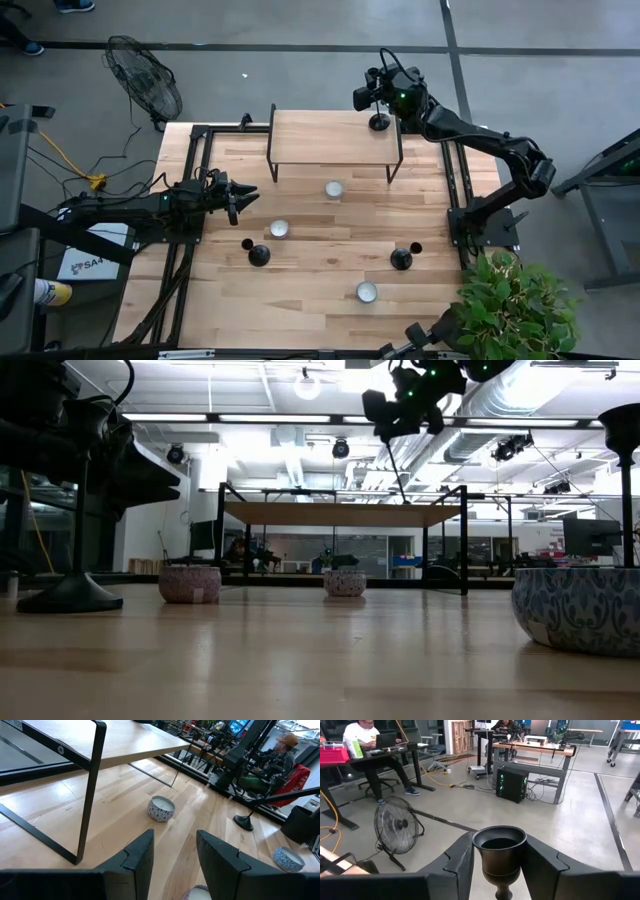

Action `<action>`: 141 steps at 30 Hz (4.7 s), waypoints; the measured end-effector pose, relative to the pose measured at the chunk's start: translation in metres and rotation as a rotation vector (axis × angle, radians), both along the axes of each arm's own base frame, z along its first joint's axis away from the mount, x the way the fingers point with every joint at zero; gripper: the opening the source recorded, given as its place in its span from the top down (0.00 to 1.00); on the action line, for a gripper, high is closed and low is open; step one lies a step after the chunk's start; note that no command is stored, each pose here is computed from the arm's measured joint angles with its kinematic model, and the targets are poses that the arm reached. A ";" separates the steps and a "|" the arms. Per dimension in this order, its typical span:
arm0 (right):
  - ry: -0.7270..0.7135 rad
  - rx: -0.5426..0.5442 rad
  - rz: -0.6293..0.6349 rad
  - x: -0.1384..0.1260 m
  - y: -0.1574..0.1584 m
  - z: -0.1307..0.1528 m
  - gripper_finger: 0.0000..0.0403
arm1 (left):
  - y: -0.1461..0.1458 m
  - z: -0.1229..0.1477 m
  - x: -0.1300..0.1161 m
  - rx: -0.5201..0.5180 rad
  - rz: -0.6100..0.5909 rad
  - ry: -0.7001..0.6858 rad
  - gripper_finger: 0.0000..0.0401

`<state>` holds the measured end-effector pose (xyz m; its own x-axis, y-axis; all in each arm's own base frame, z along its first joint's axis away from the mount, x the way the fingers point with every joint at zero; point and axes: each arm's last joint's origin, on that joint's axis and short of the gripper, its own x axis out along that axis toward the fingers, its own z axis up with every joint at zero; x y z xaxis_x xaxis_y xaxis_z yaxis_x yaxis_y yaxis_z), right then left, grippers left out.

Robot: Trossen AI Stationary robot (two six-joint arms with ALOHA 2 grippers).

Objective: Pick & Place candle stick holders
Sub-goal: Put the top black candle holder on the shelf, then put the right black candle holder on the shelf

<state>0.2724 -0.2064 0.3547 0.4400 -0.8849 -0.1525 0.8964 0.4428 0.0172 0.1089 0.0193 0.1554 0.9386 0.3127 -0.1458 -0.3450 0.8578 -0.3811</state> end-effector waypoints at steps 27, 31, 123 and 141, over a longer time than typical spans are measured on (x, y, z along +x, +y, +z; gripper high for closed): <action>0.074 0.036 0.035 -0.002 0.003 -0.005 0.54 | 0.000 0.000 0.000 0.000 -0.001 0.000 0.64; 0.063 0.025 0.022 -0.006 0.005 0.000 0.53 | 0.000 0.000 0.000 0.000 -0.002 0.000 0.64; 0.226 0.126 0.298 -0.084 0.143 0.047 0.36 | 0.000 -0.002 0.000 -0.003 -0.003 0.021 0.64; 0.273 0.182 0.402 -0.087 0.168 0.041 0.36 | 0.000 -0.002 0.000 -0.003 -0.003 0.021 0.64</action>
<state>0.1852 -0.0389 0.3961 0.6626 -0.6029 -0.4444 0.6388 0.7647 -0.0848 0.1086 0.0192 0.1534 0.9363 0.3095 -0.1661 -0.3503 0.8576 -0.3766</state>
